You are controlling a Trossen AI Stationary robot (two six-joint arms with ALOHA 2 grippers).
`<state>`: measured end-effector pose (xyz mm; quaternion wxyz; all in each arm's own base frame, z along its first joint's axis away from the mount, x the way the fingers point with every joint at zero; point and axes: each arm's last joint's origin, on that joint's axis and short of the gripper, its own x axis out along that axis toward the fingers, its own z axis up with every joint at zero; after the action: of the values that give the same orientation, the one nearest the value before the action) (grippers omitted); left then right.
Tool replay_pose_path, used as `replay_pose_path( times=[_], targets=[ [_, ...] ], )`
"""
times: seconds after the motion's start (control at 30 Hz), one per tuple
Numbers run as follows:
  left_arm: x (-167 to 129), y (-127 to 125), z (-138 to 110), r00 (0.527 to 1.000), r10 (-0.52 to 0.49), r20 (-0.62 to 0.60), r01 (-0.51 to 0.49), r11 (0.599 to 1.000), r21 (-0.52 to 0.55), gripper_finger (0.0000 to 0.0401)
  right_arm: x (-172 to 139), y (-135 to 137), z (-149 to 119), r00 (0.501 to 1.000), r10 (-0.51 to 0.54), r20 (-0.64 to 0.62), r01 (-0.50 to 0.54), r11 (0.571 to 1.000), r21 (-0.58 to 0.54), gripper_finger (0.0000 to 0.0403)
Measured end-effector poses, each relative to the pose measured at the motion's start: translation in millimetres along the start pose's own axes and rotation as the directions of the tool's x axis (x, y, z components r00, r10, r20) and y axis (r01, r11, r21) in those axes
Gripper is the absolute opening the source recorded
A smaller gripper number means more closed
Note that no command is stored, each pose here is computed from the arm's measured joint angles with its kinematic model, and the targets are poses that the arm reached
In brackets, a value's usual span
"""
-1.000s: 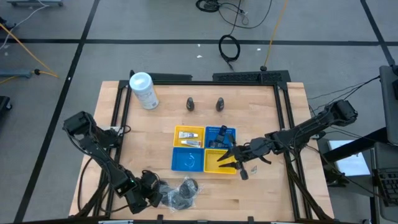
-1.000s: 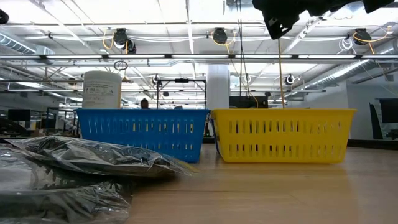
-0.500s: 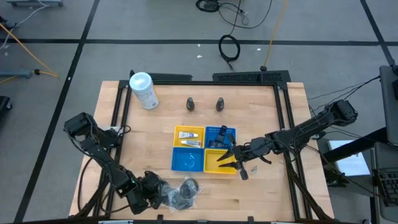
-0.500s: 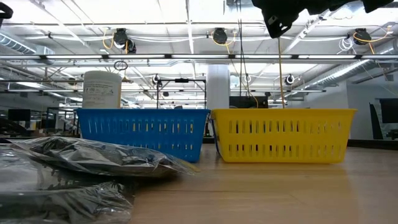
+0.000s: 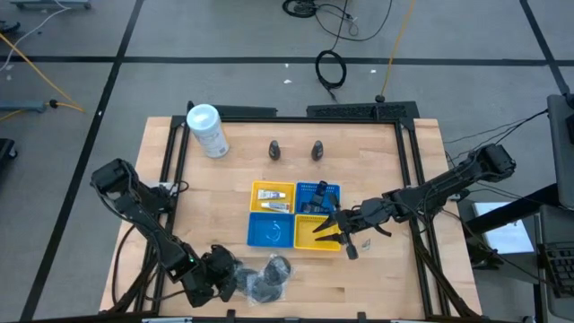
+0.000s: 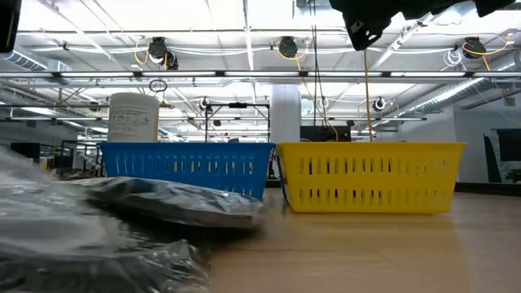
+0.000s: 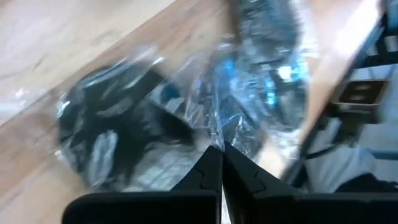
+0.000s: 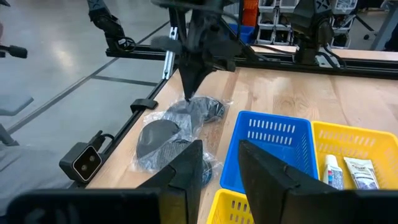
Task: Pick & Place Travel size toiletries
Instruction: Put the black hairbrush into the right yellow bin
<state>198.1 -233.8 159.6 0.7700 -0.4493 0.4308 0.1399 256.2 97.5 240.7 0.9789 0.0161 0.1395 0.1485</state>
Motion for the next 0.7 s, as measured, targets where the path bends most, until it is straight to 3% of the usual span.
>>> replay_pose_path(
  times=[0.3, 0.7],
  targets=[
    [-35, -25, 14, 0.984, -0.127, 0.128, 0.106, 0.982, 0.156, 0.0000, 0, 0, 0, 1.000, 0.000, 0.001, 0.000, 1.000, 0.001, 0.0093],
    [-68, -54, 60, 0.936, -0.211, 0.282, 0.100, 0.927, 0.362, 0.0000, 0, 0, 2, 1.000, 0.002, 0.019, -0.002, 1.000, 0.001, 0.0093]
  ],
)
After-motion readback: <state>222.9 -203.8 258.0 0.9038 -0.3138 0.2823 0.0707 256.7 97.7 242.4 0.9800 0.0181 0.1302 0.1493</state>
